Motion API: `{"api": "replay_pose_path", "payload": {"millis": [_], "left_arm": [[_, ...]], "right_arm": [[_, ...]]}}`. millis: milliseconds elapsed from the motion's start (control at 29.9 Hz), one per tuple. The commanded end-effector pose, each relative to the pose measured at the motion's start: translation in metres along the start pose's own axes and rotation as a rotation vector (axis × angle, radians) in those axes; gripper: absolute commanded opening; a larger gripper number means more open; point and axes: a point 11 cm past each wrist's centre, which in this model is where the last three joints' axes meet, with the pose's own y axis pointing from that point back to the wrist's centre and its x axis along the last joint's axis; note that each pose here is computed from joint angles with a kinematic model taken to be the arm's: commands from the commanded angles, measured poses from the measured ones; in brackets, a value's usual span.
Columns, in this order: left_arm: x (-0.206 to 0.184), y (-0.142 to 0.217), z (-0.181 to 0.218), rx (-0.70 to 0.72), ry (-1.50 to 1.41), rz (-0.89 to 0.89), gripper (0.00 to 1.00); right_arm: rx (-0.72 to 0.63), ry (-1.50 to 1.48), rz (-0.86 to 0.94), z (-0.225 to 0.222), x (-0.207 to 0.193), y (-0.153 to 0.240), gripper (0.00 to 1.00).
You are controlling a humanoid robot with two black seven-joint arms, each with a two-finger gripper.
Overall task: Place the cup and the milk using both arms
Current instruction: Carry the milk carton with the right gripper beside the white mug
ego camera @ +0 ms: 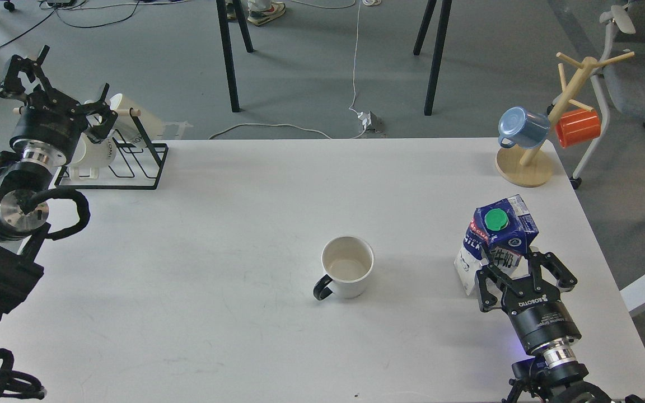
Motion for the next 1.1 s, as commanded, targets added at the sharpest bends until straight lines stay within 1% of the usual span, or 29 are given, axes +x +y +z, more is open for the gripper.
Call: {"api": "replay_pose_path", "payload": {"millis": [0, 167, 334, 769, 970, 1070], "left_arm": [[0.0, 0.0, 0.0, 0.0, 0.0, 0.001, 1.0], [0.002, 0.001, -0.001, 0.002, -0.002, 0.005, 1.0], [0.007, 0.004, 0.004, 0.001, -0.014, 0.014, 1.0], [0.008, 0.005, 0.004, 0.003, -0.018, 0.017, 1.0], [0.015, 0.008, 0.002, 0.007, -0.018, 0.038, 1.0], [0.015, 0.006, 0.007, 0.001, -0.026, 0.035, 1.0]], "right_arm": [[-0.065, -0.029, -0.037, 0.026, -0.011, -0.005, 0.6], [-0.14, -0.051, -0.109, 0.07, -0.027, -0.023, 0.6], [-0.169, -0.044, -0.144, 0.092, -0.033, -0.036, 0.6], [-0.16, -0.041, -0.091, 0.093, -0.016, -0.032, 0.62], [-0.158, -0.055, -0.078, 0.099, -0.011, -0.032, 0.64], [-0.162, -0.042, -0.072, 0.1, -0.008, -0.033, 0.68]]}}
